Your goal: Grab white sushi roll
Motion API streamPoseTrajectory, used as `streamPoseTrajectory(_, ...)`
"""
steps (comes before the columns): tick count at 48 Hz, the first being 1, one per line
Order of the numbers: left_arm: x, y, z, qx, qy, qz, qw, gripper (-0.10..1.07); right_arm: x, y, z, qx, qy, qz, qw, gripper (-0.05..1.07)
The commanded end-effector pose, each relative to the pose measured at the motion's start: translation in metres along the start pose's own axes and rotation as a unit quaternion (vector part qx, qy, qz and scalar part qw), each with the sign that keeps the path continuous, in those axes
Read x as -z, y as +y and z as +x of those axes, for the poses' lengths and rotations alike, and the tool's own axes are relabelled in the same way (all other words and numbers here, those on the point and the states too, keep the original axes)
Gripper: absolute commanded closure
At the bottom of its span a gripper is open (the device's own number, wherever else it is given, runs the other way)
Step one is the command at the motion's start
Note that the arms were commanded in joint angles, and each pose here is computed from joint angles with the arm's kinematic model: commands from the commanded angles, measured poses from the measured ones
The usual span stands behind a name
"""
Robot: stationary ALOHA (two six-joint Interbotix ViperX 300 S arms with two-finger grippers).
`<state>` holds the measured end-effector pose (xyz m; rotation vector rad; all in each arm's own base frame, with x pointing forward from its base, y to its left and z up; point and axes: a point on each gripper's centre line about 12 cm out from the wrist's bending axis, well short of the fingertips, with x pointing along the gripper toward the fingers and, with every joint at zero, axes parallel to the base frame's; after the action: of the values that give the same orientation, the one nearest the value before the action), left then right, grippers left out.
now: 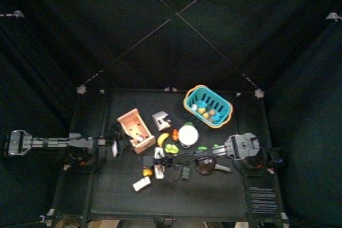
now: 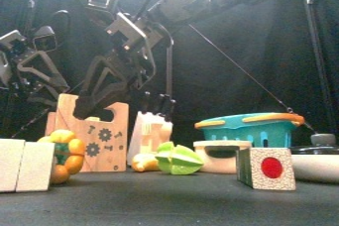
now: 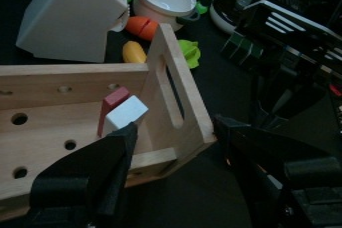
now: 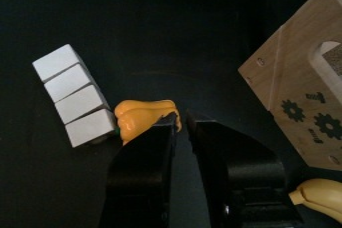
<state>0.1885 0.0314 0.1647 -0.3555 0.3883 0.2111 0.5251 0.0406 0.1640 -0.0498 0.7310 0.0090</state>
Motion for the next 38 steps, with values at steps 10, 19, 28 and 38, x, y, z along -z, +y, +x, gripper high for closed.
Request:
streamPoseTrajectory(10, -0.009, -0.015, 0.001, 0.038, -0.024, 0.020, 0.9988, 0.02, -0.029, -0.002, -0.051, -0.023, -0.089, 0.031, 0.9953, 0.43)
streamPoseTrajectory(19, -0.017, -0.029, 0.001, 0.071, -0.033, 0.046, 0.9958, 0.02, -0.019, 0.004, -0.071, -0.049, -0.139, 0.050, 0.9877, 0.43)
streamPoseTrajectory(28, -0.019, -0.055, 0.000, 0.116, -0.014, 0.055, 0.9916, 0.02, -0.012, 0.005, -0.082, -0.063, -0.176, 0.061, 0.9805, 0.43)
streamPoseTrajectory(38, -0.037, -0.090, -0.006, 0.093, 0.125, 0.034, 0.9871, 0.02, -0.002, 0.004, -0.088, -0.069, -0.187, 0.092, 0.9756, 0.43)
